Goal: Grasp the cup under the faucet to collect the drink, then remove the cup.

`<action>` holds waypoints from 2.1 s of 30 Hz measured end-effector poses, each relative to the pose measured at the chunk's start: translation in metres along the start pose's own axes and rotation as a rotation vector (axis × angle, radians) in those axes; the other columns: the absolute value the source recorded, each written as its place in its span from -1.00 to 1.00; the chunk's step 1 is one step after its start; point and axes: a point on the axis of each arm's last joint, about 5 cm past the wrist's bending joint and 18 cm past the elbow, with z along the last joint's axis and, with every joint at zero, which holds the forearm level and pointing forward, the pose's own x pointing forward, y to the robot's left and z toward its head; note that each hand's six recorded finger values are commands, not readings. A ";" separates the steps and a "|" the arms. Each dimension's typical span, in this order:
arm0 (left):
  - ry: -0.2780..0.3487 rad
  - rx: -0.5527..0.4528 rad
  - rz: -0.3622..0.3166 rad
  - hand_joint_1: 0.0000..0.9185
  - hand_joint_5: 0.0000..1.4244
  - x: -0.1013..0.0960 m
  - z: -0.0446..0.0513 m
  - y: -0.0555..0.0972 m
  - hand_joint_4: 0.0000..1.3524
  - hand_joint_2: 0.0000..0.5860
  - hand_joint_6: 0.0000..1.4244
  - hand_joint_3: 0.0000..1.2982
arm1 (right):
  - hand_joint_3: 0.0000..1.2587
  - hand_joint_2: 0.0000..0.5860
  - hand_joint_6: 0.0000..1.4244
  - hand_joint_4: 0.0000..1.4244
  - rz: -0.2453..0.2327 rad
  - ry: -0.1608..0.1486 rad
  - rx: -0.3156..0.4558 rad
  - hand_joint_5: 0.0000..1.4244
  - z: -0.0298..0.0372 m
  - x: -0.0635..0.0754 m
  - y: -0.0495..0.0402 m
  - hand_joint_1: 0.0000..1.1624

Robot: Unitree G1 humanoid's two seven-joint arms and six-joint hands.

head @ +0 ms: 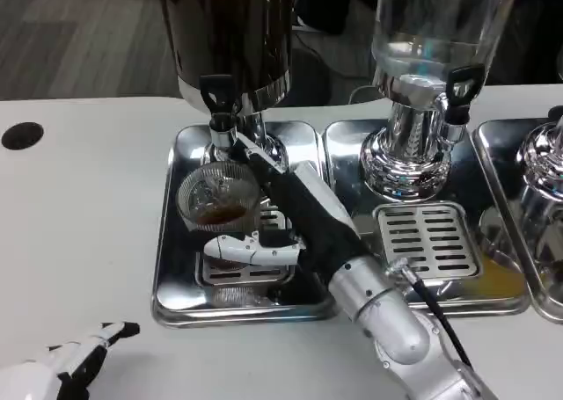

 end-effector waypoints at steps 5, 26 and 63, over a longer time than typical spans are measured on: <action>-0.004 0.001 -0.012 -0.92 -0.62 -0.003 -0.0008 0.001 -0.70 -0.72 -0.73 -0.57 | -0.94 -0.70 -0.93 -0.89 -0.011 0.000 -0.001 -0.82 0.0008 0.003 0.0035 0.37; -0.035 -0.007 -0.043 -0.92 -0.61 0.004 0.0004 0.000 -0.67 -0.71 -0.70 -0.55 | -0.93 -0.71 -0.93 -0.86 -0.046 0.005 -0.004 -0.79 -0.0046 0.001 0.0009 0.35; -0.029 0.007 -0.066 -0.92 -0.60 0.009 -0.0015 0.003 -0.67 -0.71 -0.67 -0.55 | -0.85 -0.68 -0.89 -0.82 -0.025 0.041 0.019 -0.74 -0.0149 -0.006 0.0026 0.34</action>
